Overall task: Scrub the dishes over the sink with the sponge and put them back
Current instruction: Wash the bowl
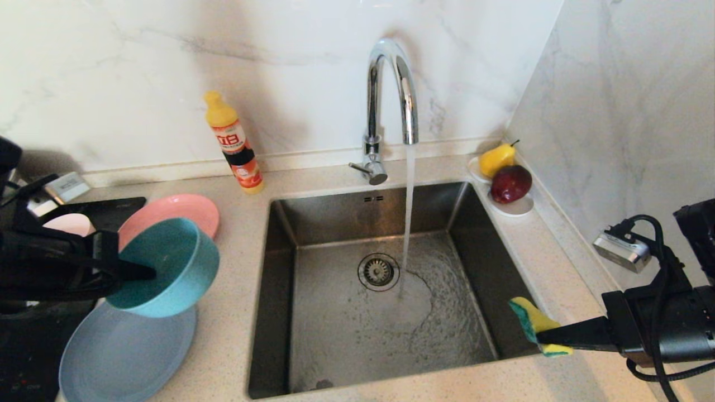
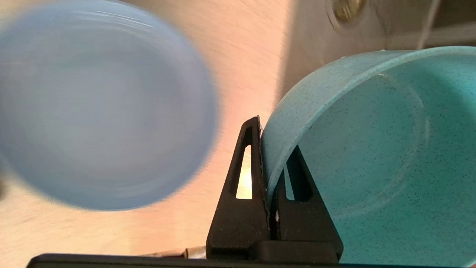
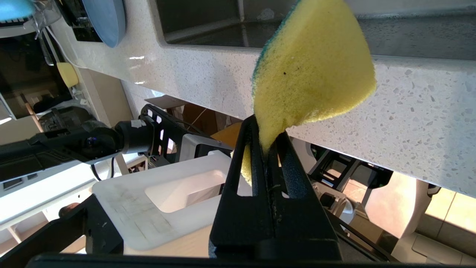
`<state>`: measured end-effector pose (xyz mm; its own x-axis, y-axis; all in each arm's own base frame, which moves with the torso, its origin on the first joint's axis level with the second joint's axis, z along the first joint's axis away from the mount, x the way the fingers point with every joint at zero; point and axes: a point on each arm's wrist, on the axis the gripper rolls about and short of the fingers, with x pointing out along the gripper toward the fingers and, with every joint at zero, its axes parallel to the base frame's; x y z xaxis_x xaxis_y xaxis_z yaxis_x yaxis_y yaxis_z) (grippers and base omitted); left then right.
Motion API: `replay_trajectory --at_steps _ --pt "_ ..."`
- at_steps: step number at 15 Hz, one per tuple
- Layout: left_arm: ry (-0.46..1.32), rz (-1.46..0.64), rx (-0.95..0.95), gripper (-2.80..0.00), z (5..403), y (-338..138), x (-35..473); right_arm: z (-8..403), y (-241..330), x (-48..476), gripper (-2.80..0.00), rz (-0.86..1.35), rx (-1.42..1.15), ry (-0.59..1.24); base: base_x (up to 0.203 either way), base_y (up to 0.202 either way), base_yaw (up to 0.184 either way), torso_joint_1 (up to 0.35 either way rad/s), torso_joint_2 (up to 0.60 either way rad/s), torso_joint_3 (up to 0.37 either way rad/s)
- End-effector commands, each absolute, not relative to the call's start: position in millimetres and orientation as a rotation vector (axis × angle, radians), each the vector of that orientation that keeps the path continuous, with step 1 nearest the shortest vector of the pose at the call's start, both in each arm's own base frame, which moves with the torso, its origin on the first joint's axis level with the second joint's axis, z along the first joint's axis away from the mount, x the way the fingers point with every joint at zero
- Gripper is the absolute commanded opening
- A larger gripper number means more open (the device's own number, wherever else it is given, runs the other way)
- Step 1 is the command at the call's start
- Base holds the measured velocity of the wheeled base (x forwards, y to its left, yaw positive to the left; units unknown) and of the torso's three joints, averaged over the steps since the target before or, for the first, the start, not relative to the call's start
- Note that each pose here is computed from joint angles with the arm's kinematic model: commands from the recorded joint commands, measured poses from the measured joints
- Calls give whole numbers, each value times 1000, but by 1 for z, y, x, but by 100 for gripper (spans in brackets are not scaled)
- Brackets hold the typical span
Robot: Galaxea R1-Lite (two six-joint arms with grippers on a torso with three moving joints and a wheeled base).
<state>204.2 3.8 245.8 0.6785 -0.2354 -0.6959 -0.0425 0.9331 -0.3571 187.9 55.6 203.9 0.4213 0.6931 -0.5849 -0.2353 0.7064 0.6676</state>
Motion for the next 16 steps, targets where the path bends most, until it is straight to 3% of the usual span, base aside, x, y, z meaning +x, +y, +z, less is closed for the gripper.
replay_trajectory --at_steps 1,9,16 --pt "881 -173 -317 -280 238 -28 216 205 55 186 -280 622 542 969 0 0 0 0 0 0" --pt "930 -167 -224 -280 182 -171 270 209 53 180 -280 621 537 941 0 0 0 0 0 0" --pt "848 -142 -253 -280 150 -241 309 213 52 177 -280 624 535 925 0 0 0 0 0 0"
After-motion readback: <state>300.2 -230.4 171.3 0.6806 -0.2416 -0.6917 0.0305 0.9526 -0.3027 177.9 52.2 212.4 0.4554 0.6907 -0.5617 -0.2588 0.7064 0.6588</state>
